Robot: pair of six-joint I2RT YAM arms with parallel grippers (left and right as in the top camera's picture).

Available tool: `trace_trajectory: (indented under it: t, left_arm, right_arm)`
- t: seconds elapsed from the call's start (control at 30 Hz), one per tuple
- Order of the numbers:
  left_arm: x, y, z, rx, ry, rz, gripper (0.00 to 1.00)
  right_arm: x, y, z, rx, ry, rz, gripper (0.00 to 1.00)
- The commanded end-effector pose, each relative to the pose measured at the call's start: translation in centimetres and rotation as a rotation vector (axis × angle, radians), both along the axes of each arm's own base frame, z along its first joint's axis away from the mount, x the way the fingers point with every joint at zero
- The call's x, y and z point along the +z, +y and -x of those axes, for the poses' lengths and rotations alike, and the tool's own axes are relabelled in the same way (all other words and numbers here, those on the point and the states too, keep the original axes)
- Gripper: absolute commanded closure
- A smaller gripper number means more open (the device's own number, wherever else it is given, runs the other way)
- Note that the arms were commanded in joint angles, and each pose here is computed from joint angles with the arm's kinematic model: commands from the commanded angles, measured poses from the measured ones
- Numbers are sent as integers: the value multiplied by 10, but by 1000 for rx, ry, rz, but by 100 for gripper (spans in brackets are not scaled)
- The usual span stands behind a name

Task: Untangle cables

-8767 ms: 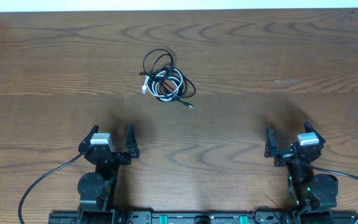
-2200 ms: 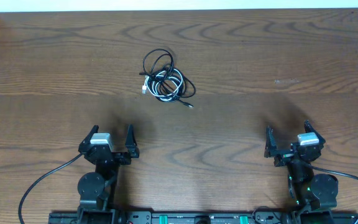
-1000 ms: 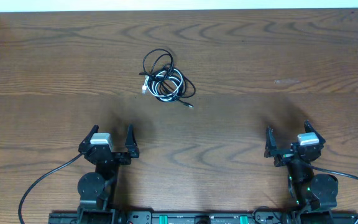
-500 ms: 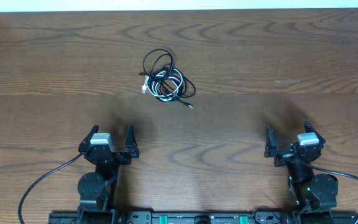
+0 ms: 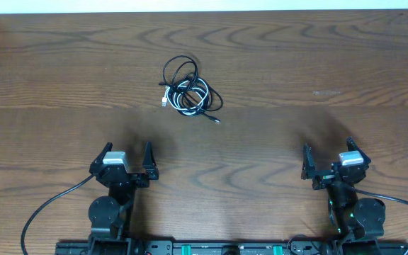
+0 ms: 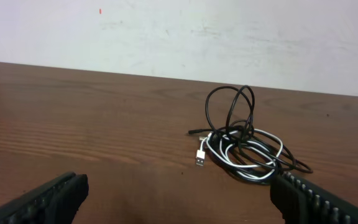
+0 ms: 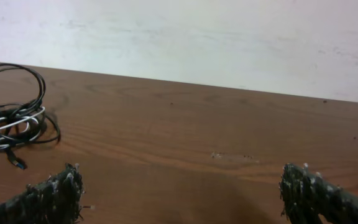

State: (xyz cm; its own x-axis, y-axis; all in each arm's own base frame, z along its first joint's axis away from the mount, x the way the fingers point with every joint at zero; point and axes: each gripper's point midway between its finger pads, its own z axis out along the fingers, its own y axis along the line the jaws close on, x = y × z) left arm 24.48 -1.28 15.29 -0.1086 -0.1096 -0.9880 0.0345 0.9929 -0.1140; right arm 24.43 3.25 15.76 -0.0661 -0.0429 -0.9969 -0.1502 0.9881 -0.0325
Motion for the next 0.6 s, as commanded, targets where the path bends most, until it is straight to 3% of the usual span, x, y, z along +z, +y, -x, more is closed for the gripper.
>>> trace_trajectory:
  t: [0.0, 0.27, 0.57]
  left_arm:
    - [-5, 15, 0, 82, 5, -36, 1]
    - [91, 14, 11, 79, -256, -9, 1]
    - [197, 17, 50, 81, -287, -36, 1]
  right_arm:
    - [-1, -1, 0, -7, 4, -6, 1]
    - [-1, -1, 0, -6, 4, -6, 1]
    - [-1, -1, 0, -7, 4, -6, 1]
